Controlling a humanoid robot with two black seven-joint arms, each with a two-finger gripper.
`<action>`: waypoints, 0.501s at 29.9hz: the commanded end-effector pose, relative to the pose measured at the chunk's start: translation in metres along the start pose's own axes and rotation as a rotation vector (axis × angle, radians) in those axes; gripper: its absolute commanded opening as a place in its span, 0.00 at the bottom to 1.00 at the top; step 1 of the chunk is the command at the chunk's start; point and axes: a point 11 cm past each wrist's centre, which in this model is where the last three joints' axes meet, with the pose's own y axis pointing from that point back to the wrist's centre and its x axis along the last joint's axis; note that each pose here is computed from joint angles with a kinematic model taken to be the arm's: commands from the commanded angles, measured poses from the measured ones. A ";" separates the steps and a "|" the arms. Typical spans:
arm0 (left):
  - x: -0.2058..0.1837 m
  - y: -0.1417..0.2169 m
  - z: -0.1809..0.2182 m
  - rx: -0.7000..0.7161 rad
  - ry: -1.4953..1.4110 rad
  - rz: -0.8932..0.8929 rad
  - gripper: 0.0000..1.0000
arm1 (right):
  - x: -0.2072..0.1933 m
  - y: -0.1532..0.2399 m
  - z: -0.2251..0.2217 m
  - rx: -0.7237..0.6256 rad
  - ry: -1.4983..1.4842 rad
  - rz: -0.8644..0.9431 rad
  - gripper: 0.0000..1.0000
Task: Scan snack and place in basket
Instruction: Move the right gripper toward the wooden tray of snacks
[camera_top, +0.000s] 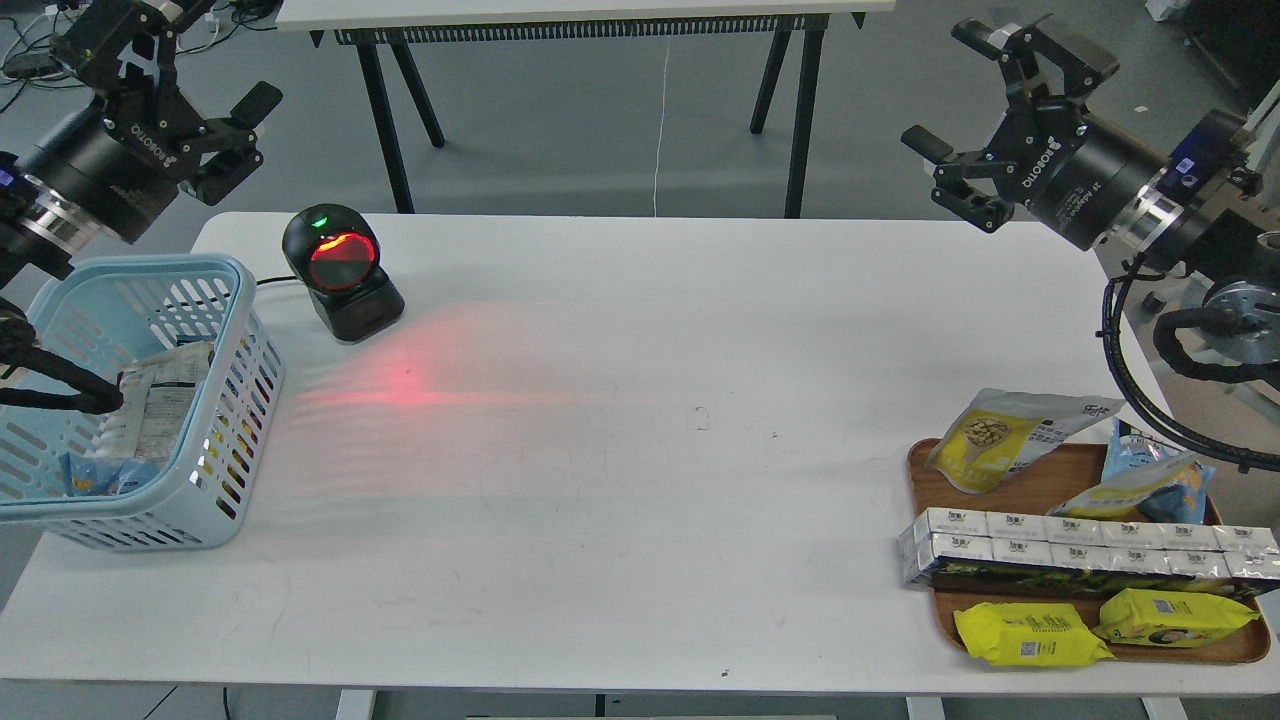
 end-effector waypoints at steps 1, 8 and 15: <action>-0.002 -0.001 0.001 -0.006 0.004 -0.005 1.00 | 0.000 0.000 0.000 0.001 -0.001 -0.001 0.96; 0.004 -0.003 0.009 -0.021 -0.010 0.007 1.00 | 0.000 -0.001 -0.003 -0.011 0.029 -0.012 0.96; -0.003 -0.012 0.004 -0.028 0.007 -0.003 1.00 | -0.004 0.006 -0.036 -0.203 0.531 -0.195 0.97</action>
